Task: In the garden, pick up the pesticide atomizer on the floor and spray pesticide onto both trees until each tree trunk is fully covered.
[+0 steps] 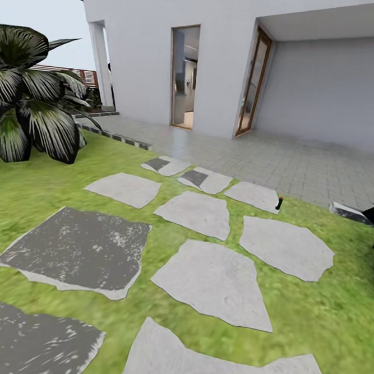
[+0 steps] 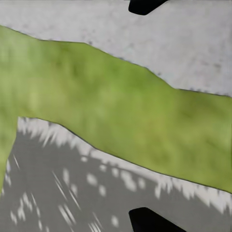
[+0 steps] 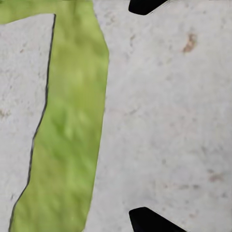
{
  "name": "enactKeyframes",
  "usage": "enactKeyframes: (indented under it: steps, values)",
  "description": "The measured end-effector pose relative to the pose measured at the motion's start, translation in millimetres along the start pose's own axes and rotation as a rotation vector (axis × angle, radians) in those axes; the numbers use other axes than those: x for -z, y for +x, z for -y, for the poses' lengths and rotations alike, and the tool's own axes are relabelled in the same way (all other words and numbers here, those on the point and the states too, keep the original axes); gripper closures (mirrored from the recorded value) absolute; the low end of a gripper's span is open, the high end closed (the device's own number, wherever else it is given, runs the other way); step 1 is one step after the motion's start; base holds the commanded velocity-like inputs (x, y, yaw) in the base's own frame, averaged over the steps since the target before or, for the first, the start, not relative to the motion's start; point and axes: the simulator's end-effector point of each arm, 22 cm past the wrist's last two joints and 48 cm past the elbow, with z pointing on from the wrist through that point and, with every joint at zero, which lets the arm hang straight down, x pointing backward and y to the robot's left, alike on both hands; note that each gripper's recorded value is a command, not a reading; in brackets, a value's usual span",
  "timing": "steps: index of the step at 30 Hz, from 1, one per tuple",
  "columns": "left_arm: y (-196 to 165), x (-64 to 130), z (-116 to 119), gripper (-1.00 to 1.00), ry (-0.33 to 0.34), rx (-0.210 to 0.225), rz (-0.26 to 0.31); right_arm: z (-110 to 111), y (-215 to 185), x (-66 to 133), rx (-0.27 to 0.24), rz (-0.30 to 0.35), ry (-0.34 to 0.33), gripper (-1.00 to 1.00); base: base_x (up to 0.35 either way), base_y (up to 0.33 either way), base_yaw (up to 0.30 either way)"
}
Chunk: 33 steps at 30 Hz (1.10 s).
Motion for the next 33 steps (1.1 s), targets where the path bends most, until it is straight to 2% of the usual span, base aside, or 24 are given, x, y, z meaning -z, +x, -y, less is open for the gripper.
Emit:
enactKeyframes:
  steps: [33]
  values:
    - [-0.4, 0.0, -1.9, -1.00, -0.003, -0.001, 0.001, -1.1, 0.4, 0.1, 0.002, -0.001, -0.004, -1.00, 0.338, 0.000, 0.000]
